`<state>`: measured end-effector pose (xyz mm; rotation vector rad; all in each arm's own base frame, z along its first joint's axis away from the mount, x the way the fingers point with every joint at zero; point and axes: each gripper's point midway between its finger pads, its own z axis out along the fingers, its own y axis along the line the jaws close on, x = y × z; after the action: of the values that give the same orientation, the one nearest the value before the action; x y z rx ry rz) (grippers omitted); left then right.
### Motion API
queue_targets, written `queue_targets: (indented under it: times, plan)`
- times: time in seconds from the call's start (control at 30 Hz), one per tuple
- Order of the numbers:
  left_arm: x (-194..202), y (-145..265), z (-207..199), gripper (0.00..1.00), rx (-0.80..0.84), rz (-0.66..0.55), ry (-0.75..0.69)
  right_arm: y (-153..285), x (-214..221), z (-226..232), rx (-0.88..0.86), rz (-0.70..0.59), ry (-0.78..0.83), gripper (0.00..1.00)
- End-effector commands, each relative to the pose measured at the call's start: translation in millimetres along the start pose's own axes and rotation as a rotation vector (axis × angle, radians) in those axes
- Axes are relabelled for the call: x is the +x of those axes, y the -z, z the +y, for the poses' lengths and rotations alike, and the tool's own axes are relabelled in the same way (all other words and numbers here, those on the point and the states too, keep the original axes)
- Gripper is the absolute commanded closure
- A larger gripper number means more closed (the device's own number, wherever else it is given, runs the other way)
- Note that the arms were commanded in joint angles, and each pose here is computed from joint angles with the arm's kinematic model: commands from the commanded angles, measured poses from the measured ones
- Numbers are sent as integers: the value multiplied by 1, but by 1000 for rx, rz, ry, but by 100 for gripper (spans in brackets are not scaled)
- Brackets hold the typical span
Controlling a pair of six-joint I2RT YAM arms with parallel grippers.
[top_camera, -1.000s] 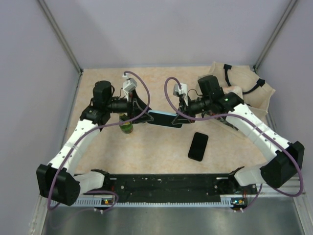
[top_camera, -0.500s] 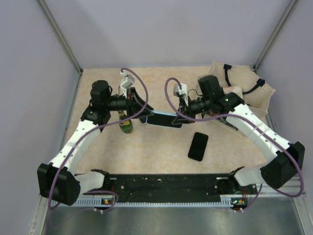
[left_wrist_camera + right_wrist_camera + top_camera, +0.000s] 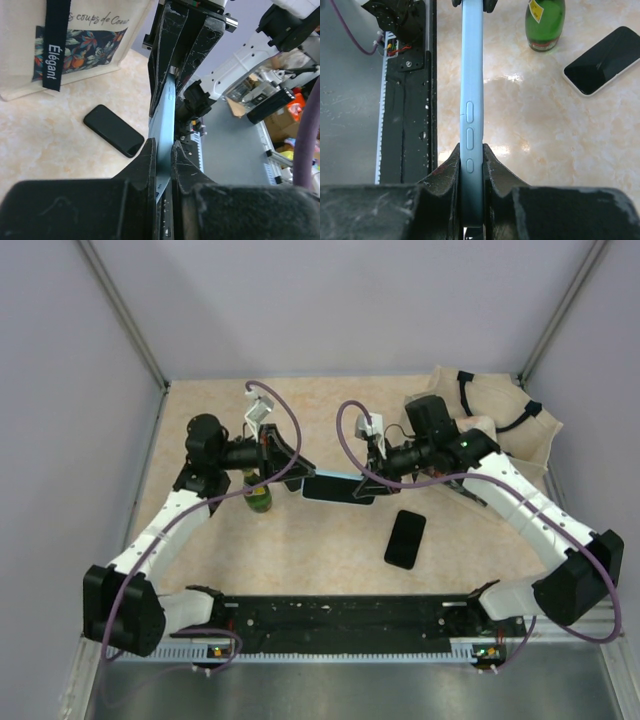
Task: Take the phone out of the phone case
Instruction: Remove the phone case from the phone.
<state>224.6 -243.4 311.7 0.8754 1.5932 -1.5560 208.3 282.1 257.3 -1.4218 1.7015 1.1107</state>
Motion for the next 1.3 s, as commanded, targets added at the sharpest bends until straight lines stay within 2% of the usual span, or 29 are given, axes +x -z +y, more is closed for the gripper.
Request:
queue_targets:
  times: [0.0, 0.33, 0.7, 0.97, 1.27]
  plan:
    - [-7, -4, -15, 100, 99, -49, 125, 16, -48, -5, 77, -105, 200, 100]
    - [-8, -11, 0, 100, 108, -105, 322, 24, -69, -7, 158, -110, 310, 100]
    - [12, -19, 28, 100, -22, -122, 484, 26, -80, -6, 190, -100, 369, 100]
    - [20, -23, 38, 100, -63, -119, 538, 25, -88, 2, 171, -105, 392, 100]
    - [34, -24, 63, 100, -197, -102, 574, 24, -93, 9, 147, -114, 402, 100]
